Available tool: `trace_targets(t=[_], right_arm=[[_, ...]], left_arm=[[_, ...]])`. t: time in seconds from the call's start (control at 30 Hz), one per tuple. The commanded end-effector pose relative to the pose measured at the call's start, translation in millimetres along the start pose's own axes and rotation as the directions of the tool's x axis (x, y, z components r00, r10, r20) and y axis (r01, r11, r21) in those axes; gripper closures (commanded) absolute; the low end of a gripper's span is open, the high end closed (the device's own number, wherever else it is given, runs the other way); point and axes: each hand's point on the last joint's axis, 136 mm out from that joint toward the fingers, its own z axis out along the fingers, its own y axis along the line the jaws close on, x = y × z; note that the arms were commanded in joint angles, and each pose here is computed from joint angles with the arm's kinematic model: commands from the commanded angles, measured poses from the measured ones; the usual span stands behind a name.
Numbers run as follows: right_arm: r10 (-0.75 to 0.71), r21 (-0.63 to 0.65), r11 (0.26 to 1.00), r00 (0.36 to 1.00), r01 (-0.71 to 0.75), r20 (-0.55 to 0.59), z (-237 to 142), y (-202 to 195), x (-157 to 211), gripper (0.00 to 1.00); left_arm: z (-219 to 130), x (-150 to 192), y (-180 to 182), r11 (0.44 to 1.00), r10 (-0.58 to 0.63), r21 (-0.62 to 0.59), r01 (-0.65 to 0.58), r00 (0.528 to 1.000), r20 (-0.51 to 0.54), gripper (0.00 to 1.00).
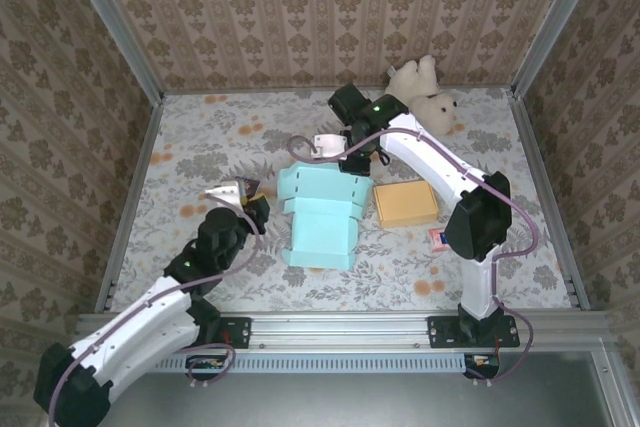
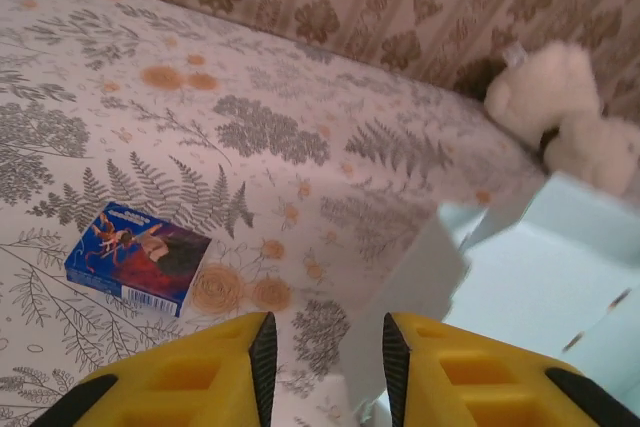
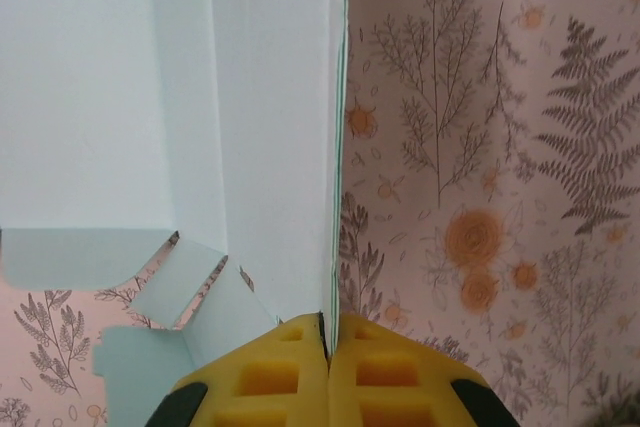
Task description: Fold the paper box
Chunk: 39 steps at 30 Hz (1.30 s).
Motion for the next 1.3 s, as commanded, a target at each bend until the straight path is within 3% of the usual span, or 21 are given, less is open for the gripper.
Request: trace_targets(t=[0.0, 0.1, 0.27, 0.47, 0.97, 1.27], right_arm=[[0.062, 0.05, 0.997, 0.998, -0.061, -0.004, -11.6, -0.6, 5.9, 1.0], [0.068, 0.033, 0.997, 0.998, -0.068, -0.006, -6.4, 7.6, 10.6, 1.0], [0.061, 0.016, 0.998, 0.998, -0.061, 0.026, -4.2, 17.4, 11.2, 1.0], [0.057, -0.015, 0.998, 0.997, -0.056, 0.053, -5.9, 24.7, 8.5, 1.0], [0.04, -0.064, 0.997, 0.997, -0.036, 0.063, 3.0, 38.8, 8.0, 1.0], [0.032, -0.077, 0.997, 0.995, -0.025, 0.098, -3.1, 43.7, 2.1, 1.0]], left_arm=[[-10.0, 8.8, -0.4, 0.993, -0.121, -0.013, 0.12, 0.989, -0.09, 0.6], [-5.1, 13.3, -32.8, 0.977, -0.166, 0.105, 0.187, 0.969, -0.181, 0.6], [17.4, 25.2, -73.2, 0.947, -0.201, 0.178, 0.267, 0.926, -0.319, 0.63], [35.5, 32.0, -118.5, 0.94, -0.155, 0.234, 0.249, 0.921, -0.358, 0.66], [57.6, 31.1, -47.2, 0.979, -0.202, -0.016, 0.205, 0.943, -0.263, 0.7], [70.3, 33.8, -57.5, 0.985, -0.165, -0.002, 0.172, 0.941, -0.296, 0.71]])
